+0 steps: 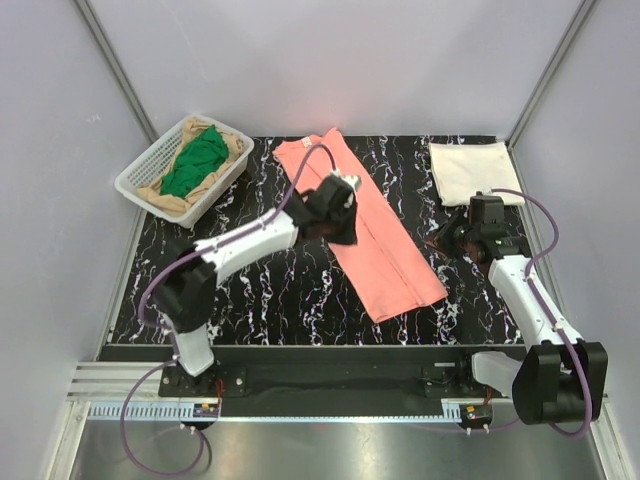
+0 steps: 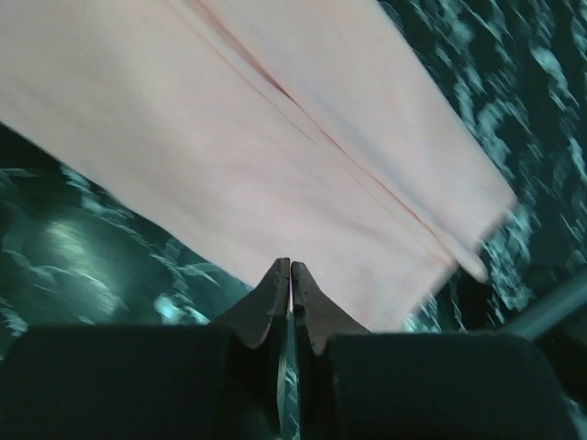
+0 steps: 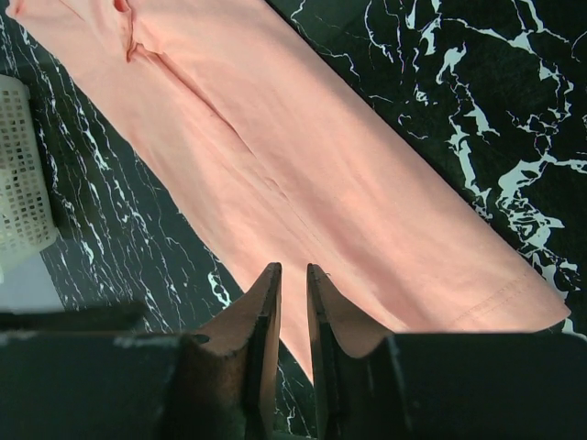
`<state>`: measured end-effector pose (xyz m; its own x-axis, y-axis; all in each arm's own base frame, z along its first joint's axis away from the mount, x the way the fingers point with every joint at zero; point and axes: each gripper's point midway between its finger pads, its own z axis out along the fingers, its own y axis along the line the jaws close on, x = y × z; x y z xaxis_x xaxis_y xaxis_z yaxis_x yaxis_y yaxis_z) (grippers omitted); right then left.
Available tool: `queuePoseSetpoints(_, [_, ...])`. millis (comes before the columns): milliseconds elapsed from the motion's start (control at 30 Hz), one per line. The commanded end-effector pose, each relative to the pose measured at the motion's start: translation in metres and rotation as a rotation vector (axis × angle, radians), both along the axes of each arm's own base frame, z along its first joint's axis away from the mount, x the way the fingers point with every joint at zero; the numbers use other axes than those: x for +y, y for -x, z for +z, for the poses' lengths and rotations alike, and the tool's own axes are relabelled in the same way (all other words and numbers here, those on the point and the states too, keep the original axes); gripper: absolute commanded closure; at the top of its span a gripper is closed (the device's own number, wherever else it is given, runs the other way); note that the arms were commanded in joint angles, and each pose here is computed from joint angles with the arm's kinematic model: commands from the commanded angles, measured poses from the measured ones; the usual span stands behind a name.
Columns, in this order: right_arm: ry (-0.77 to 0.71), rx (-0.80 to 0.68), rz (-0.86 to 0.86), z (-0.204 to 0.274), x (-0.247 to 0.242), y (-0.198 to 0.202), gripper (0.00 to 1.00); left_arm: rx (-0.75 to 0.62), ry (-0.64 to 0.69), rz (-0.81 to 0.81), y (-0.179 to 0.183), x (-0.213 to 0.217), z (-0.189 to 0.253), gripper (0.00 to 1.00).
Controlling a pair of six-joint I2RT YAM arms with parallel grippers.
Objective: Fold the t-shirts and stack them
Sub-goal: Fold the tshirt
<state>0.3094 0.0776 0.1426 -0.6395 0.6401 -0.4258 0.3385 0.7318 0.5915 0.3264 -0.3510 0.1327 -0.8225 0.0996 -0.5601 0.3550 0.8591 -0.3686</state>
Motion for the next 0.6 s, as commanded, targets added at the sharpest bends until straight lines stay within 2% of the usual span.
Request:
queuePoseSetpoints(0, [-0.028, -0.031, 0.003, 0.008, 0.004, 0.000, 0.76, 0.069, 0.144, -0.068, 0.053, -0.031, 0.000, 0.93])
queuePoseSetpoints(133, [-0.039, -0.037, 0.004, 0.009, 0.005, 0.004, 0.76, 0.111, 0.169, -0.145, 0.105, -0.060, -0.028, 0.94])
queuePoseSetpoints(267, [-0.049, -0.039, 0.012, 0.010, 0.007, 0.008, 0.76, 0.147, 0.101, -0.169, 0.130, -0.075, -0.053, 0.98])
queuePoseSetpoints(400, [-0.059, -0.045, 0.015, 0.013, 0.009, 0.011, 0.76, 0.157, 0.041, -0.137, 0.140, -0.066, -0.071, 0.98])
queuePoseSetpoints(567, [-0.061, -0.024, 0.012, 0.006, 0.008, 0.012, 0.76, 0.186, -0.075, -0.083, 0.149, -0.031, -0.101, 0.99])
